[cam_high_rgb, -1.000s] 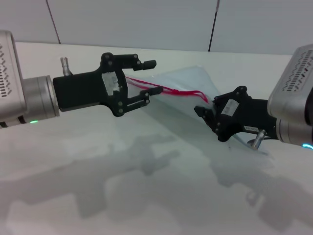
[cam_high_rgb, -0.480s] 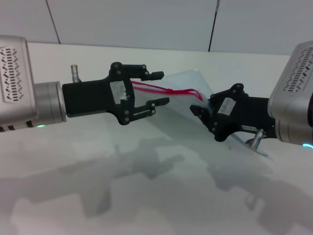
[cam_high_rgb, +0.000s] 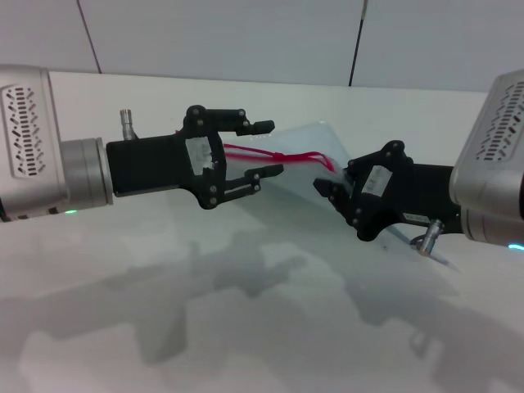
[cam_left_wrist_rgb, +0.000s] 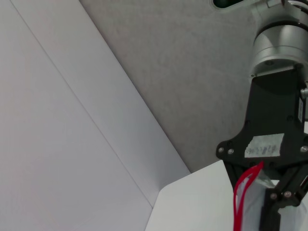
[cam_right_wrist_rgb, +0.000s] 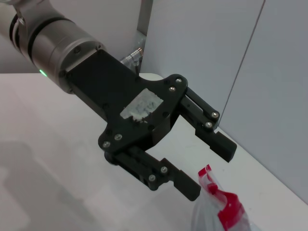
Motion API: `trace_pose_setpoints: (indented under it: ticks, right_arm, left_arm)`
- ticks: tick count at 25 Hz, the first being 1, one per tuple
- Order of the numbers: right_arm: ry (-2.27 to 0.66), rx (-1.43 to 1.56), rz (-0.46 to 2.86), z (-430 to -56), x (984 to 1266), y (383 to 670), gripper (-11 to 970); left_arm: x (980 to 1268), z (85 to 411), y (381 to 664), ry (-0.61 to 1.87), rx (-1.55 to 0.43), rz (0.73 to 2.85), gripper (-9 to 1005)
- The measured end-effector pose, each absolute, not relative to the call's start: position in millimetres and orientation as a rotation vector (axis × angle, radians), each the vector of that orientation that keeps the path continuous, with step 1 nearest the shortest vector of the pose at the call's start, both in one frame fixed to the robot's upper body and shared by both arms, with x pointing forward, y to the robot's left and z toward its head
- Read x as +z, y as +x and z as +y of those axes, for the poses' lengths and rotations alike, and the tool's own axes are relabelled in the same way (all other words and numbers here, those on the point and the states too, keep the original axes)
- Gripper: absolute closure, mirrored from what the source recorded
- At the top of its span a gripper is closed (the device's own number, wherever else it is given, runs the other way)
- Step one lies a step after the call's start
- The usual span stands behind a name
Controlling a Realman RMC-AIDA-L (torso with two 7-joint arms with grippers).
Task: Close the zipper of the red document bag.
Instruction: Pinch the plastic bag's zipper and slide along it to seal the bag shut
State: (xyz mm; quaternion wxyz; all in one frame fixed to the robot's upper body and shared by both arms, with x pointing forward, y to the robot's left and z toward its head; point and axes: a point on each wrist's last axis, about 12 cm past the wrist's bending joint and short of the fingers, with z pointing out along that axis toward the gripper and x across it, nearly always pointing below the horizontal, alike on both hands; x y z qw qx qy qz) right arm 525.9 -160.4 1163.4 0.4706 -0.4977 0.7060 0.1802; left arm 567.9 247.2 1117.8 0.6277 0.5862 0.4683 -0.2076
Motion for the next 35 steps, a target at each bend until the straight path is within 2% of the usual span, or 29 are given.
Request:
trace_pose_setpoints:
  ticks: [29,35]
  right_arm:
    - [-1.232,0.438,1.708,-158.2,1166.8,523.4,907]
    - [-1.229,0.436,1.711,-159.2,1166.2,524.0,908]
  left_arm:
    - [1112.2,242.3,568.6,1.344,-0.497,1.068,516]
    - [1110.7,242.3,568.1,1.336,-0.504,1.076,662]
